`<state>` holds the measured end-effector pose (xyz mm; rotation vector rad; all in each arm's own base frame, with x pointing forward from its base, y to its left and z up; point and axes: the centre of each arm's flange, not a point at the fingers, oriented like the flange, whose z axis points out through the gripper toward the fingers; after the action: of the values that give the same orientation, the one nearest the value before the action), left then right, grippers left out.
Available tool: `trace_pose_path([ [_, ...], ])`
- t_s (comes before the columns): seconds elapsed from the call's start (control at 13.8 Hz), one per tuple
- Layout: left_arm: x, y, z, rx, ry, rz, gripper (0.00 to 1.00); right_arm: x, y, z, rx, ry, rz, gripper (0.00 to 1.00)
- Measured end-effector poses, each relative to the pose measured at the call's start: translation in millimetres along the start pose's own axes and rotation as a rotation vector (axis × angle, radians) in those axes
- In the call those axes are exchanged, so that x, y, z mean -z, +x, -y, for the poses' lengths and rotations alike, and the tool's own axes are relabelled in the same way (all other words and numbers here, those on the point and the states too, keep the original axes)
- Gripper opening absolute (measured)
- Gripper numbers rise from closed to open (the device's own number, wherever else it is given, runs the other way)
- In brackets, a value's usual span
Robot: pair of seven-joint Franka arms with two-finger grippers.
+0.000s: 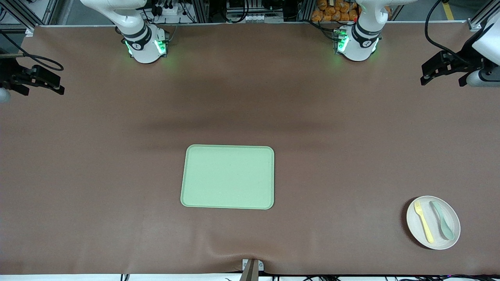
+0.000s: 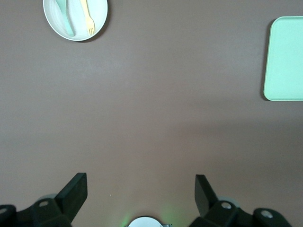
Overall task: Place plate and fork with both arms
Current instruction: 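Reach the left gripper toward the white plate holding the utensils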
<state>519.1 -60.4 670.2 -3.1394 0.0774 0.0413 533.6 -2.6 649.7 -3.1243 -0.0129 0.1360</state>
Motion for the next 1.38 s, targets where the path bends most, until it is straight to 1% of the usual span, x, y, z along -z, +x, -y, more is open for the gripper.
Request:
trace_pose_path([
  [0.29,0.0,0.0,0.1,-0.039,0.000,0.000,1.00,0.0,0.0,0.0,0.001,0.000,0.000,1.00],
  [0.94,-6.5,2.4,12.6,-0.016,-0.001,0.020,1.00,-0.2,0.1,-0.2,0.001,0.000,0.000,1.00],
  [1.16,-21.9,10.1,13.2,-0.017,-0.004,0.051,1.00,-0.3,0.1,-0.5,0.000,0.000,0.001,1.00],
  [1.38,-53.3,29.2,20.5,-0.007,0.003,0.106,1.00,-0.5,0.2,-1.0,-0.001,0.000,0.002,1.00],
])
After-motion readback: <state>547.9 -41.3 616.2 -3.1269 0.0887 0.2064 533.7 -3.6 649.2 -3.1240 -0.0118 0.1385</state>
